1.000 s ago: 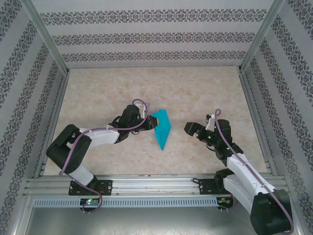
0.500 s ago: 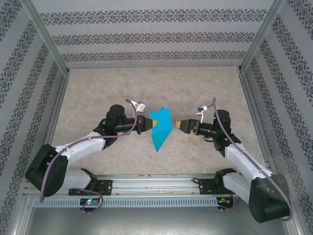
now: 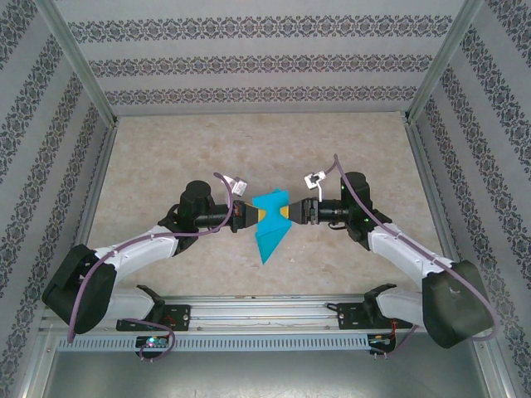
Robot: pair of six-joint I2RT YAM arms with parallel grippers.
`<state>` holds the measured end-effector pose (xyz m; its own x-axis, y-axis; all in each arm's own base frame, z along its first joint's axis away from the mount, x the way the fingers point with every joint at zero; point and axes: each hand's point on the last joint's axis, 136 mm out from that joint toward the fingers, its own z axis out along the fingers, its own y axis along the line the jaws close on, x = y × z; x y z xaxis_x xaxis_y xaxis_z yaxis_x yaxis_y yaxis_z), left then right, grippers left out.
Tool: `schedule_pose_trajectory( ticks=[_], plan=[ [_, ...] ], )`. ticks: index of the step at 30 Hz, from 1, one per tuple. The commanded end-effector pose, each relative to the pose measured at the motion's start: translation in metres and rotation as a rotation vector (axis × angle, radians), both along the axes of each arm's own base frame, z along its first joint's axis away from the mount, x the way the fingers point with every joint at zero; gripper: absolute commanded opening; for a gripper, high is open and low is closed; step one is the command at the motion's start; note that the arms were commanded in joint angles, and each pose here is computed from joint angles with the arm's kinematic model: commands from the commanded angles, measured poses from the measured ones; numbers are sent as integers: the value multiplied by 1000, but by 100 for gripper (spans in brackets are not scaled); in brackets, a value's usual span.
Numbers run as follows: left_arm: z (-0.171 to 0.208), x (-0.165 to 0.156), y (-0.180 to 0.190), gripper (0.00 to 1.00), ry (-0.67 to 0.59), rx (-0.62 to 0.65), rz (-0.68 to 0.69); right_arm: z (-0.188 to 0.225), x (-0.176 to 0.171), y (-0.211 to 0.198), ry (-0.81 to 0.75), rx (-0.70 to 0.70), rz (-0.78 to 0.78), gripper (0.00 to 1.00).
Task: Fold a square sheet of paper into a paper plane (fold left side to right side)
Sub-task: Fold the wing for the fifth time at the center of the table.
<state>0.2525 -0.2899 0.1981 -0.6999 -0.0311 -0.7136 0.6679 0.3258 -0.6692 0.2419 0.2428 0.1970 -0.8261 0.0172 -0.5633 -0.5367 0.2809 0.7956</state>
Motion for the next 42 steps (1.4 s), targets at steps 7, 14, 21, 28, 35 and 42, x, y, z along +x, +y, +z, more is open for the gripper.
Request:
schedule_pose_trajectory(
  ticks=[7,14,21,28,35,42],
  plan=[
    [-11,2,6,0,-14,45,25,15,16,12,-47,5,33,46],
    [-19,7,11,0,0,89,65,11,23,12,-42,-9,18,32],
    [-29,10,13,14,27,108,85,-8,33,8,1,-77,-40,0],
    [-50,19,36,55,38,211,208,-56,53,1,137,-194,-143,0],
    [-49,19,78,59,-7,400,349,-94,64,-10,298,-282,-226,0],
    [-38,-11,74,53,-63,472,278,-107,67,-28,474,-303,-333,0]
  ],
)
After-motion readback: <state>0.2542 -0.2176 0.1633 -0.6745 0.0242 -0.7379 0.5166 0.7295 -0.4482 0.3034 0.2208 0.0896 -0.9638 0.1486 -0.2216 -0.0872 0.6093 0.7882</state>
